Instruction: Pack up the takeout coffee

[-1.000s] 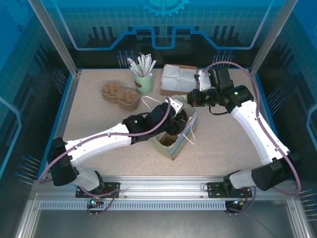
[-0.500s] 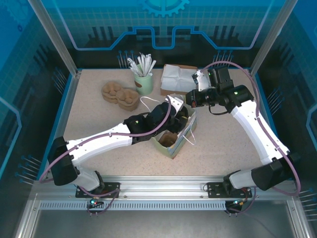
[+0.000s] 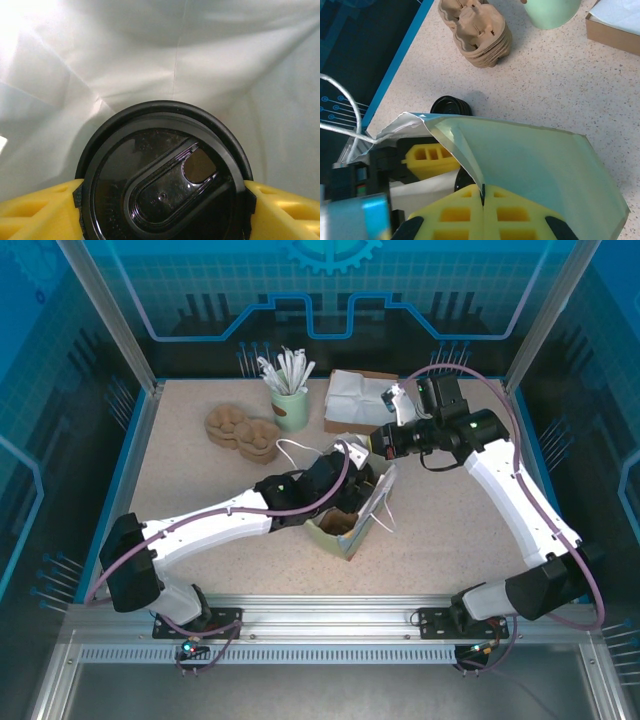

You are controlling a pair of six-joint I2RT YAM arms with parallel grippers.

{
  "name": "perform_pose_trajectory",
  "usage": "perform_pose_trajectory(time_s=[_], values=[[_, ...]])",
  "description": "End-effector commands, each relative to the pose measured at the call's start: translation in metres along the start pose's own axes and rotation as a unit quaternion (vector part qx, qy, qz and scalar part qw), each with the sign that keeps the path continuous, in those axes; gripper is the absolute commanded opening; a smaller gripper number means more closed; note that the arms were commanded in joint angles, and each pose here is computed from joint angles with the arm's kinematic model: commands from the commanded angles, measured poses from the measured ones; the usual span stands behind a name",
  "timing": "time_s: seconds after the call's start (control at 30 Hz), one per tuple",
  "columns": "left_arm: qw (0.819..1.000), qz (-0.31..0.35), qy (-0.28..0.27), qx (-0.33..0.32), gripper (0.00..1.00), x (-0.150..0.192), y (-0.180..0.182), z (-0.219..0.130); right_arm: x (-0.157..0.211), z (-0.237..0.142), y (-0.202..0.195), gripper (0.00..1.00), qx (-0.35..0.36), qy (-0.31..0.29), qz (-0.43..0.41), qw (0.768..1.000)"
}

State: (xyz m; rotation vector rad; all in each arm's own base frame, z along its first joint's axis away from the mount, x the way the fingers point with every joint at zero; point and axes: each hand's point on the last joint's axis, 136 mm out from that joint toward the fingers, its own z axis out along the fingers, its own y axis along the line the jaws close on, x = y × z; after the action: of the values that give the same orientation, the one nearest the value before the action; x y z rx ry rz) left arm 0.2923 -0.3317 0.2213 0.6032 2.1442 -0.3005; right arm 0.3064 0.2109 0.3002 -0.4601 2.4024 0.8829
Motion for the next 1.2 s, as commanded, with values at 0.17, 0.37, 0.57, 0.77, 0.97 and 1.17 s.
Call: perform_pose_trajectory(time_s=[0.17, 0.37, 0.57, 0.77, 0.97, 1.17], values=[[0.999, -0.014, -0.034, -0.003, 0.74, -0.013, 0.004, -0.011, -0.016, -0.023, 0.025, 0.00, -0.041, -0.025, -0.047, 0.998], [0.999, -0.007, -0.047, -0.008, 0.74, -0.021, -0.004, -0.010, -0.009, -0.021, 0.027, 0.00, -0.055, -0.016, -0.059, 0.997], [0.998, 0.005, -0.060, -0.015, 0.74, -0.026, -0.010, -0.005, -0.009, -0.022, 0.029, 0.00, -0.067, -0.017, -0.068, 0.995], [0.998, 0.017, -0.060, -0.032, 0.74, -0.023, -0.010, 0.004, -0.014, -0.023, 0.032, 0.00, -0.083, -0.021, -0.079, 0.993], [0.998, 0.018, -0.048, -0.048, 0.74, -0.015, -0.006, 0.009, -0.015, -0.021, 0.031, 0.00, -0.085, -0.018, -0.077, 0.993], [0.997, 0.020, -0.043, -0.054, 0.74, -0.012, -0.006, 0.014, -0.016, -0.021, 0.032, 0.00, -0.088, -0.018, -0.080, 0.993]])
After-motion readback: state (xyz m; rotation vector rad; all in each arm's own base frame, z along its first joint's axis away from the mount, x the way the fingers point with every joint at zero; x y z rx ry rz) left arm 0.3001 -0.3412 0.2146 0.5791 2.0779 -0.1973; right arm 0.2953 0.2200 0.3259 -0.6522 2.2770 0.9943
